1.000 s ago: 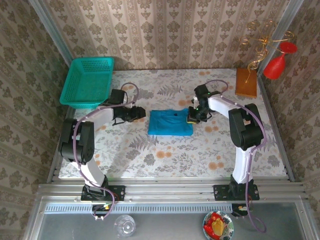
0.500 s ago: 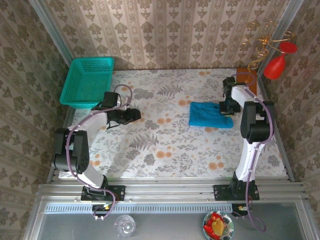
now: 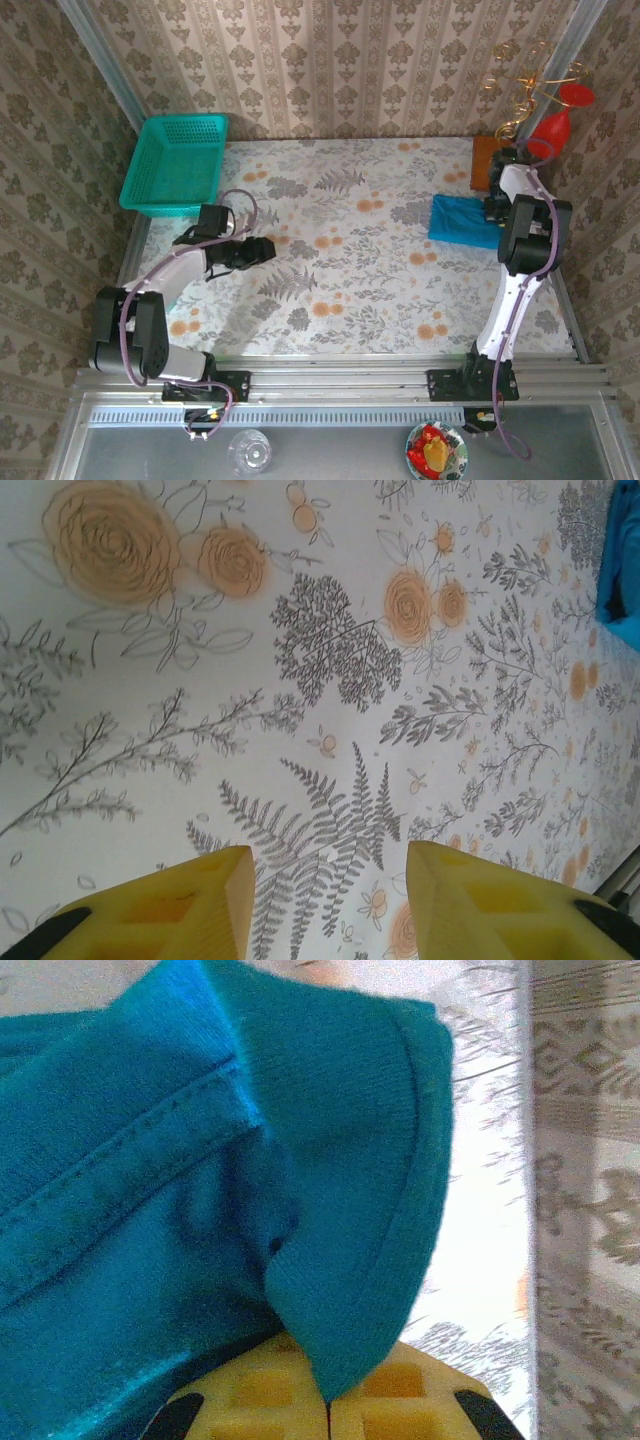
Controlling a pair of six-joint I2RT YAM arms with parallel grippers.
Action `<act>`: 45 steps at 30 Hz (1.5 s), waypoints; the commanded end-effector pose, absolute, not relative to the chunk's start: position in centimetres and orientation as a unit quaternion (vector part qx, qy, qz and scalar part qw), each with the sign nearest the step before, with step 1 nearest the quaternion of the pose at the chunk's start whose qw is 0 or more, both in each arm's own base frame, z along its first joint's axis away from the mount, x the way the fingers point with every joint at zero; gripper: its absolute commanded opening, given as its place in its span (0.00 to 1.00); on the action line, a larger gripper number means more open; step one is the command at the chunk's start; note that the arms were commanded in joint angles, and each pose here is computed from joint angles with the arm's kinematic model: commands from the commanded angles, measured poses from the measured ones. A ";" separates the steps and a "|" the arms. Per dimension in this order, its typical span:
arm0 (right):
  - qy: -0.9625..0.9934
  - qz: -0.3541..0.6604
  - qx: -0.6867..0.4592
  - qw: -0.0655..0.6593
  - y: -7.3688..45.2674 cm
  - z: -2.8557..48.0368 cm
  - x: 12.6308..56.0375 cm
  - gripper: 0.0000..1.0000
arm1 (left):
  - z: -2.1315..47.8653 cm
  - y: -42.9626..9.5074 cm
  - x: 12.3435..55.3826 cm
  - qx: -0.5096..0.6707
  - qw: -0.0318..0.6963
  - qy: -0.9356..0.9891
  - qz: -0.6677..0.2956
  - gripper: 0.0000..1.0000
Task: Fold the inside-out t-shirt
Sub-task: Move the T-shirt to the top-right of the table, then reset both arms
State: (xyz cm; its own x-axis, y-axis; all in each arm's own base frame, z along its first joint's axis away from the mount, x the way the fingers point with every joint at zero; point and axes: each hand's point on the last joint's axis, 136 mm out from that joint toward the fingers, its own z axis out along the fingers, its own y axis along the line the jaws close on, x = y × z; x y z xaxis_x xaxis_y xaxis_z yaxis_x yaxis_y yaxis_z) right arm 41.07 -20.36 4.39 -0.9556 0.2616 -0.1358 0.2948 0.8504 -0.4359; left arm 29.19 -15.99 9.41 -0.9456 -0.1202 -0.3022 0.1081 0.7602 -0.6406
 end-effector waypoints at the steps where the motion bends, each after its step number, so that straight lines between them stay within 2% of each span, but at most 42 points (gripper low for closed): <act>1: 0.950 -0.280 0.132 0.046 -22.7 5.1 42.1 0.00 | 9.3 -15.1 29.0 -0.019 0.175 0.927 -0.331 0.45; 8: 0.936 -0.318 0.143 0.054 -25.6 5.7 42.3 0.00 | 9.1 -14.0 28.7 -0.020 0.182 0.938 -0.295 0.45; 20: 0.918 -0.343 0.173 0.097 -27.0 6.4 44.2 0.02 | 9.3 -11.6 28.3 -0.029 0.206 0.949 -0.239 0.46; 23: 0.911 -0.349 0.188 0.113 -27.1 7.2 44.1 0.11 | 9.4 -11.3 28.2 -0.032 0.212 0.950 -0.229 0.46; 27: 0.900 -0.347 0.221 0.144 -26.6 9.2 43.4 0.29 | 9.8 -10.5 28.5 -0.036 0.232 0.949 -0.211 0.47; 32: 0.888 -0.344 0.239 0.190 -24.4 11.9 42.1 0.47 | 10.5 -8.4 29.3 -0.040 0.264 0.951 -0.156 0.57; 36: 0.889 -0.321 0.254 0.205 -21.6 13.0 40.6 0.76 | 11.7 -6.9 29.5 -0.047 0.301 0.945 -0.119 0.79; 37: 0.893 -0.309 0.253 0.210 -20.6 13.0 40.3 0.78 | 12.1 -6.4 29.6 -0.049 0.312 0.943 -0.110 0.91; 38: 0.895 -0.302 0.251 0.214 -19.7 12.9 40.1 0.83 | 12.3 -6.1 29.6 -0.051 0.319 0.941 -0.101 1.00; 40: 0.901 -0.287 0.235 0.227 -17.4 12.8 39.8 1.00 | 12.7 -5.3 29.9 -0.055 0.339 0.936 -0.081 1.00; 45: 0.914 -0.241 0.187 0.267 -11.7 12.0 39.7 1.00 | 13.8 -2.4 30.5 -0.074 0.395 0.916 -0.009 1.00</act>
State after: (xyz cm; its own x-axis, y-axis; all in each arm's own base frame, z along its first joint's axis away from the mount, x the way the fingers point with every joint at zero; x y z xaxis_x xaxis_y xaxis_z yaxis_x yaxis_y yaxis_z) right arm 39.38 -14.06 12.04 -0.8215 0.2106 -0.5299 0.4694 0.7773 -0.4188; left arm 29.95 -5.12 13.08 -0.7382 -0.1654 -0.6540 -0.0549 0.9810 -0.1860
